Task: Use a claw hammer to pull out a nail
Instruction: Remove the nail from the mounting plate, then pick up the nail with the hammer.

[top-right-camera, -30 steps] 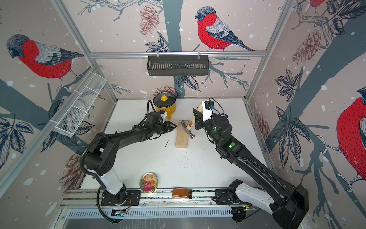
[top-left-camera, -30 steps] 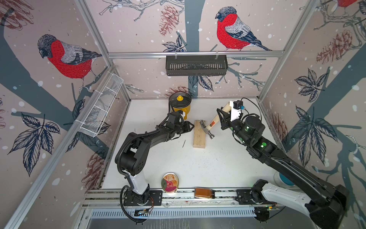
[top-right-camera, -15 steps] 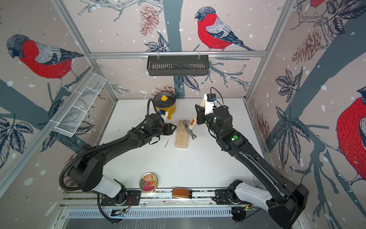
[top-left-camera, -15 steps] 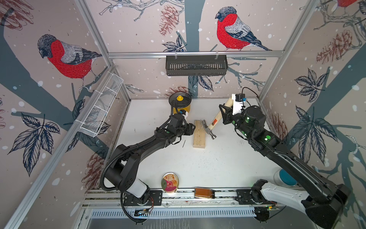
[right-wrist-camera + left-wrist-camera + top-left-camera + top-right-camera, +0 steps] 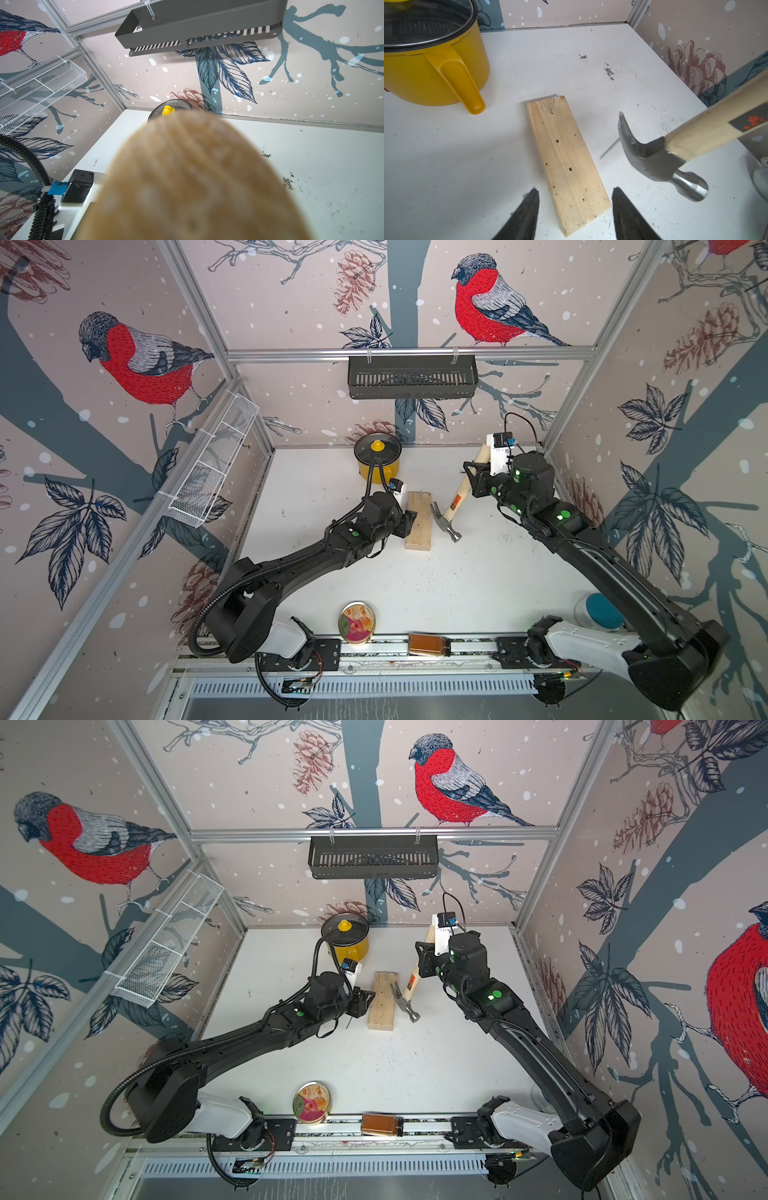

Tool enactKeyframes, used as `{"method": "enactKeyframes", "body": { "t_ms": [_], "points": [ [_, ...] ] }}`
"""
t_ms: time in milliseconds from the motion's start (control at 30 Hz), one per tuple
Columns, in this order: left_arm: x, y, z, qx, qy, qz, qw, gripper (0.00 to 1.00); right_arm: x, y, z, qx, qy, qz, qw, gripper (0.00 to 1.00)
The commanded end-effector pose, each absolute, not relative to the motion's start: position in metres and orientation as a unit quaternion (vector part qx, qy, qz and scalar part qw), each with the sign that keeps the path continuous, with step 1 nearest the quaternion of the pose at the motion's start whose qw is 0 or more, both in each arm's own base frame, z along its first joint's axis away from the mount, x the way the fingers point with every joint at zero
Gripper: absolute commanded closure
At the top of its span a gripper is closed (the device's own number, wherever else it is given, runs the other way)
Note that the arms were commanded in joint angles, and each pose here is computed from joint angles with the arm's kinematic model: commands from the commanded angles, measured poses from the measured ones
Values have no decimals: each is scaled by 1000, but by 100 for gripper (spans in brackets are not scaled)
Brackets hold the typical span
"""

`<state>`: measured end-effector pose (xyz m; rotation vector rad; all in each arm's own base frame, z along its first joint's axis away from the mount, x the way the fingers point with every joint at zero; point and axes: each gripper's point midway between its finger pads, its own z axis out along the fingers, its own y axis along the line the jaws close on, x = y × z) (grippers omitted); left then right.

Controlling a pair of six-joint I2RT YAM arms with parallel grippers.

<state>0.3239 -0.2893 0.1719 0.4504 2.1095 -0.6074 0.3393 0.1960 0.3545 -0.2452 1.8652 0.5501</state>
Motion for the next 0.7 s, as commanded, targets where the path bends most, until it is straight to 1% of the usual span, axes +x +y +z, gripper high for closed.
{"method": "enactKeyframes", "body": {
  "t_ms": [0,400,667],
  "points": [
    [322,-296,182,203,828,-244,463,43,340,204,386,-99,757,289,578,100],
    [309,-309,167,253,822,-227,457,43,345,204,383,-96,764,332,545,100],
    [307,-316,152,277,830,-186,448,51,345,205,379,-99,767,334,539,100]
  ]
}}
